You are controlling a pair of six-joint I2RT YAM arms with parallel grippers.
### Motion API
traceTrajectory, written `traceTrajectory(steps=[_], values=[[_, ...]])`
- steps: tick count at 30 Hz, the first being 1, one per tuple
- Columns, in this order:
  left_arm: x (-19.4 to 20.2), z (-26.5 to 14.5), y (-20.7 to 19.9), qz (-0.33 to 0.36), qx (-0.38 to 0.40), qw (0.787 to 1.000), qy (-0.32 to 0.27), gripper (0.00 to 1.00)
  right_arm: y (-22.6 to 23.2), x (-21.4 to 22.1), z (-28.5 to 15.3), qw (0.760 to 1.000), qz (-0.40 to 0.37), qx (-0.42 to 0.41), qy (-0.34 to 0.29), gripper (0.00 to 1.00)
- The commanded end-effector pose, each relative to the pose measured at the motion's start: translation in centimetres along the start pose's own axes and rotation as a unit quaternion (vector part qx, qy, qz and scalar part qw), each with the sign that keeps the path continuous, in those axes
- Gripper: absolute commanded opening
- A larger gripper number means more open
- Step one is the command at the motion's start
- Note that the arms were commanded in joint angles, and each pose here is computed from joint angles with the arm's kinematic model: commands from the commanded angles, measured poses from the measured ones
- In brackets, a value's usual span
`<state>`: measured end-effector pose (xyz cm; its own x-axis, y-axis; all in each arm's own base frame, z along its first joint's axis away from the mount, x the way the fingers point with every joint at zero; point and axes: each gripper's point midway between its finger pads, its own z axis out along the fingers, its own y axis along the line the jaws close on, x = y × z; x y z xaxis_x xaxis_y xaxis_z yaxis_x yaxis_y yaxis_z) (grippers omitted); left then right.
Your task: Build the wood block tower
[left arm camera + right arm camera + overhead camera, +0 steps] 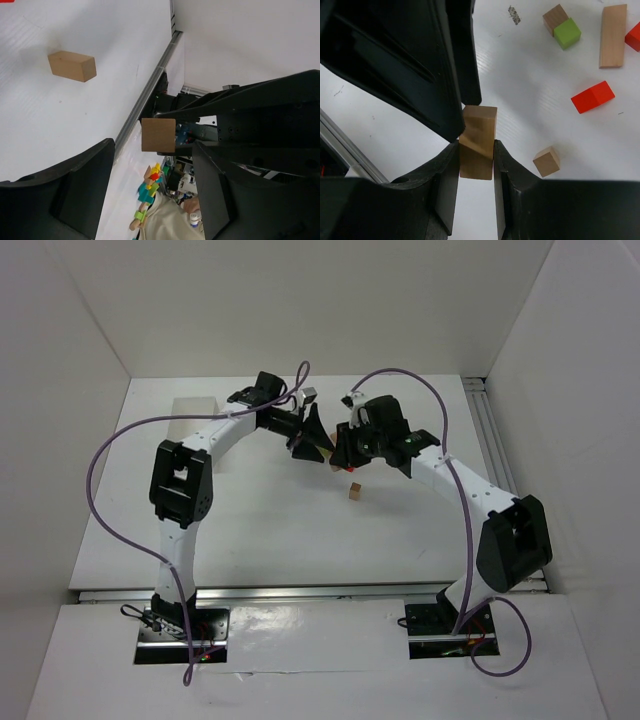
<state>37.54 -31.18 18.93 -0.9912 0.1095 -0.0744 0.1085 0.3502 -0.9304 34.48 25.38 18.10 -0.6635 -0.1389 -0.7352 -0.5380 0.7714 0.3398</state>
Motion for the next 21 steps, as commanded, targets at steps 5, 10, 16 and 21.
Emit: traceTrajectory(steps=[5,10,16,21], values=[[0.4,1.0,0.0,0.007,0.027,0.999,0.022,0.67,1.6,-3.2,-0.2,0.999,-0.025,-0.025,-0.037,0.23],[0.5,1.6,-0.1,-0.003,0.04,0.999,0.025,0.53,1.4,-2.9,0.1,0.999,-0.028,-0.024,-0.033,0.23],[0.0,1.5,-0.2,-0.007,0.021,1.0,0.011,0.17,1.3,-1.6,0.5,1.0,-0.021,-0.017,-0.005,0.53],[-2.4,-1.8,1.7,0.041,-0.123,0.989,-0.065,0.0,0.3,-1.3,-1.2,0.999,-0.02,0.025,0.009,0.89]])
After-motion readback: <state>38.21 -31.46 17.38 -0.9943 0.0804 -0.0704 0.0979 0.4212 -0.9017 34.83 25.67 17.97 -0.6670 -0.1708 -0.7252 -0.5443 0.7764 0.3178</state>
